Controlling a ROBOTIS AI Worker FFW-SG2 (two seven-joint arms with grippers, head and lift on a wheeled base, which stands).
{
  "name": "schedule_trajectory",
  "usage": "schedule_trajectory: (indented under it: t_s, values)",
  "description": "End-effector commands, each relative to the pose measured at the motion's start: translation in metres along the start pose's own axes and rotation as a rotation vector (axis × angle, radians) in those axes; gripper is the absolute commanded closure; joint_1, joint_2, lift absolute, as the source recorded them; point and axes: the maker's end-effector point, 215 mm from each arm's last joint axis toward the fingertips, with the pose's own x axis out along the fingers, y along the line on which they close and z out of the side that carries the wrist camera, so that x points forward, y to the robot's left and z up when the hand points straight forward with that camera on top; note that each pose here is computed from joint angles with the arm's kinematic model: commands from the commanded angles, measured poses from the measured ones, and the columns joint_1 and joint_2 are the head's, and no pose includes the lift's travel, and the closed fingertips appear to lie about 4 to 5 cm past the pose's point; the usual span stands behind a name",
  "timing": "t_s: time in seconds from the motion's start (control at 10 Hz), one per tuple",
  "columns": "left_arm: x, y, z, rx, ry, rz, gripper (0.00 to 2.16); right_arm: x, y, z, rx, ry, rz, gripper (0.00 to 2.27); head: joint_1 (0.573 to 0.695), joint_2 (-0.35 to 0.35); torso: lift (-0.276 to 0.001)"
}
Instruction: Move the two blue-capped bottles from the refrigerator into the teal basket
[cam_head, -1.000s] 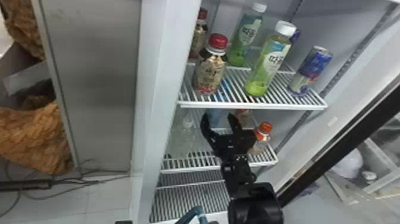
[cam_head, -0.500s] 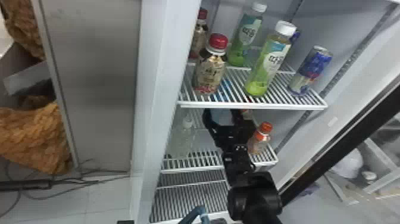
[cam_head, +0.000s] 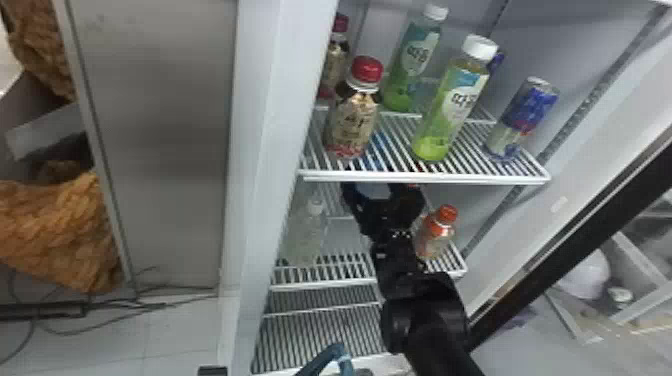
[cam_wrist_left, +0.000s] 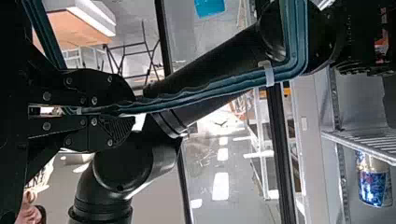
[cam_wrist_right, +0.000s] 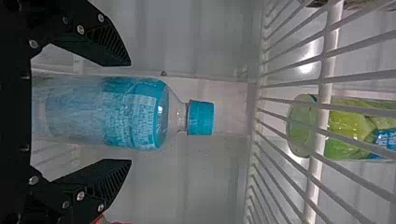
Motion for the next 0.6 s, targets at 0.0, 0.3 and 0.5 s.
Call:
schedule_trajectory:
  t_s: [0.0,0.3,0.5]
  values:
    - [0.0001,-0.0009,0.0009,0.002,0.0,-0.002,1.09,0.0025,-0.0014,-0.003,-0.005,0.013,-0.007,0.39,0.695,-0.35,-0.152]
    - [-0.0003,-0.0008,-0.0002,-0.001,0.001,-0.004,1.09,0.001,-0.0048,-0.008,-0.006,0.025,-0.023,0.65,0.695,-0.35,-0.152]
    - [-0.0002,-0.0013,-0.0003,-0.004,-0.002,-0.006,1.09,-0.0062,-0.0032,-0.0057,-0.003,0.008,-0.019,0.65,0.695,-0.35,-0.152]
